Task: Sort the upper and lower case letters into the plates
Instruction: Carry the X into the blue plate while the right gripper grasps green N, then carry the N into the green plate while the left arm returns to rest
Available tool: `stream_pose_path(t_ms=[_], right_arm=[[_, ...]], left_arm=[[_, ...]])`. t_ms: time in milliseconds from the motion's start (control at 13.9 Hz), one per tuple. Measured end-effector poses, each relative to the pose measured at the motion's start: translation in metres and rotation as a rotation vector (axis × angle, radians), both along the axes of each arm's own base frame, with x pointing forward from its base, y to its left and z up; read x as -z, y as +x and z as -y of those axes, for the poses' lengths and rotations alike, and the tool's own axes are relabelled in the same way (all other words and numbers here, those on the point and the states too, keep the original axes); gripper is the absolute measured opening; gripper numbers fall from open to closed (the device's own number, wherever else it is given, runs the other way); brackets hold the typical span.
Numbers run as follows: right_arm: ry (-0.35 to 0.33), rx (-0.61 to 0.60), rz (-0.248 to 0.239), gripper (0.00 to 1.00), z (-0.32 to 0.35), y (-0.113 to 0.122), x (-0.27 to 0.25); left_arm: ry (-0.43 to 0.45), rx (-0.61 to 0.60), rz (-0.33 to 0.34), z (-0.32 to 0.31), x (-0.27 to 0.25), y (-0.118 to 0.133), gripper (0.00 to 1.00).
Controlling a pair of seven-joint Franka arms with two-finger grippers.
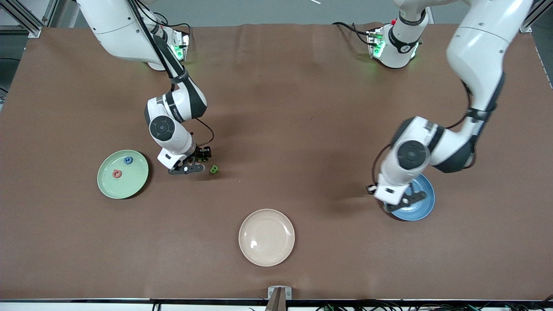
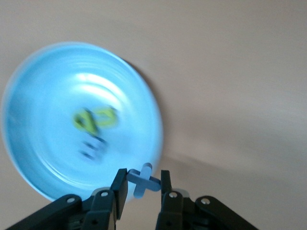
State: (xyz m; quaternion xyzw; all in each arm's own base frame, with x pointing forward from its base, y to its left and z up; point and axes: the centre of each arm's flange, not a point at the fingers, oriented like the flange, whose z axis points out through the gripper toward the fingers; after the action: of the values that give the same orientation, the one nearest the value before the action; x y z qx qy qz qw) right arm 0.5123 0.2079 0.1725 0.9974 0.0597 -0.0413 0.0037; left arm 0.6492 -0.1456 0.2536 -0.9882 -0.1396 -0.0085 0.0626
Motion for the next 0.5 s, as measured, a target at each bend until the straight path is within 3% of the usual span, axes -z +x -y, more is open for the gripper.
stream_pose_path(t_ms=[216, 287, 503], right_arm=[[0.001, -0.005, 0.002, 0.53, -0.004, 0.000, -0.002], [0.001, -0.006, 0.002, 0.53, -0.004, -0.001, -0.002], [0.003, -0.006, 0.005, 0.33, -0.005, 0.000, -0.005]], left_arm=[[-0.009, 0.048, -0.046, -0.061, 0.017, 0.008, 0.32], [-0.015, 0.058, -0.061, -0.074, 0.025, 0.008, 0.32], [-0.024, 0.135, -0.068, -0.096, 0.025, 0.012, 0.59]])
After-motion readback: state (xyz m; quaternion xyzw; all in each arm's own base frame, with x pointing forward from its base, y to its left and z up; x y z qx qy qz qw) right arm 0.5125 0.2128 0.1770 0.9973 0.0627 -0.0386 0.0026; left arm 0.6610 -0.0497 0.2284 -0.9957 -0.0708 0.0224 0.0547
